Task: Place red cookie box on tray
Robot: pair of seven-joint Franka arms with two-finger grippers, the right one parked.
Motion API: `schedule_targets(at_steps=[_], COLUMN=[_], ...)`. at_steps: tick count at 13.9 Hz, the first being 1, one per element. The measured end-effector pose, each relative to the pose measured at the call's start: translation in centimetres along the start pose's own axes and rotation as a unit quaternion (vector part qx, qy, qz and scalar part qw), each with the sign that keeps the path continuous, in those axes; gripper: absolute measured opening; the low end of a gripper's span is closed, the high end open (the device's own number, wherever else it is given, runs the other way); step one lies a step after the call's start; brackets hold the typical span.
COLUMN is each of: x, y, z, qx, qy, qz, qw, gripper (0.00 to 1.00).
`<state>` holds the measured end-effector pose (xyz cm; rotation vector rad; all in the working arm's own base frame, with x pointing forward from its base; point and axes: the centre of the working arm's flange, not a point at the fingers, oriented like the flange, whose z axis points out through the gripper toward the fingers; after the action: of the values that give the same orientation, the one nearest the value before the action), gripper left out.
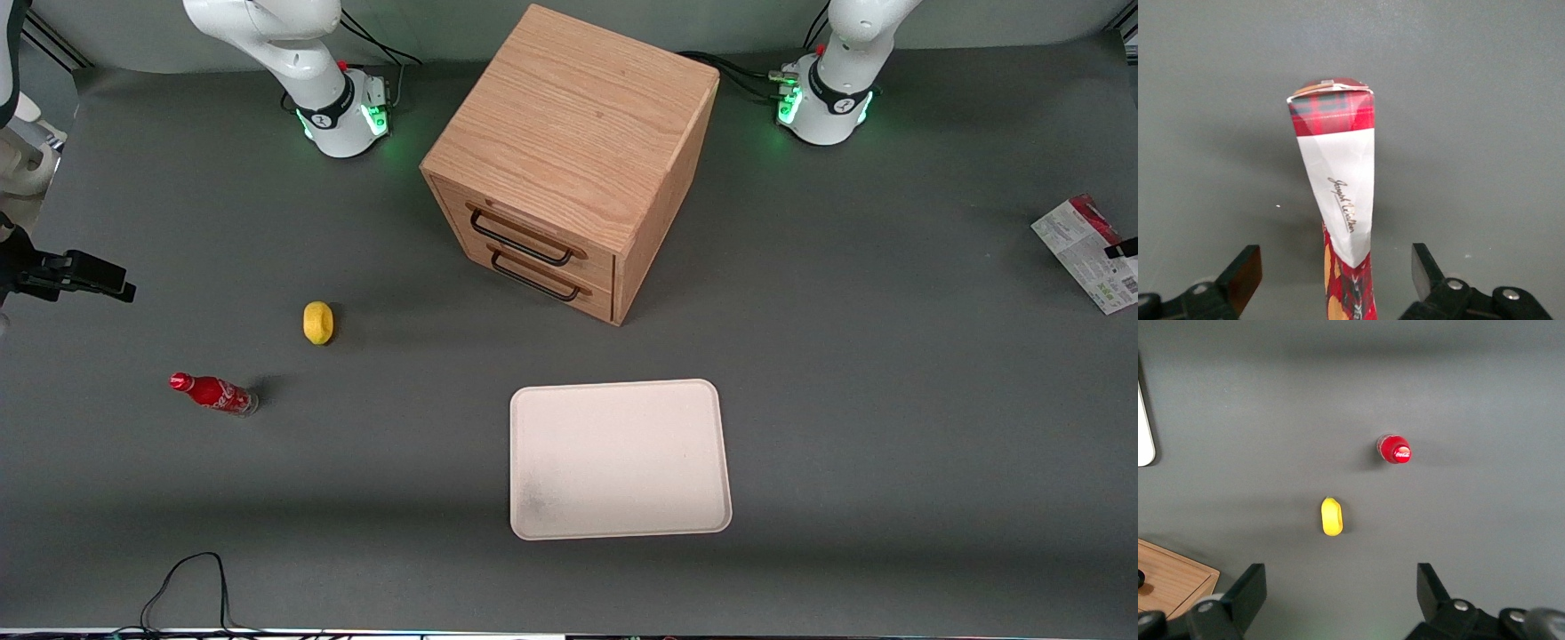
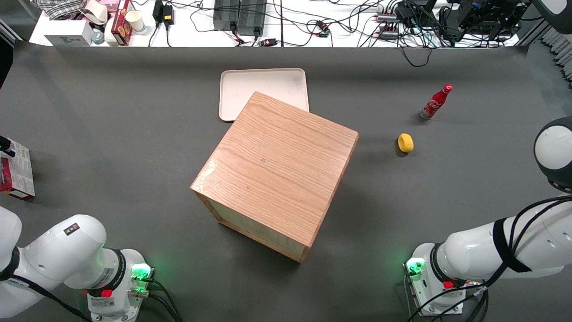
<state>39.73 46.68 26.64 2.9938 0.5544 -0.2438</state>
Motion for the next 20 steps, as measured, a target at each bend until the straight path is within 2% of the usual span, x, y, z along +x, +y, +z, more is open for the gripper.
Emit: schedule_targets(at_steps=[5, 12, 13, 17, 20], x=[0.3, 0.8, 0.8, 1.0, 1.0], y=[0.2, 0.4, 0.4, 0.3, 0.3], z=[2.1, 3.9, 3.8, 3.6, 3.4], qx=[-0.002, -0.004, -0.002, 0.003, 0.004], qy=[0.006, 0.003, 0.005, 0.013, 0.015], qz=[0.004, 0.027, 0.039, 0.064, 0.068], qw=[1.0, 0.9996, 0.9992, 0.9979, 0.9976], gripper=[1.0, 0.98, 0.9, 0.43, 0.14])
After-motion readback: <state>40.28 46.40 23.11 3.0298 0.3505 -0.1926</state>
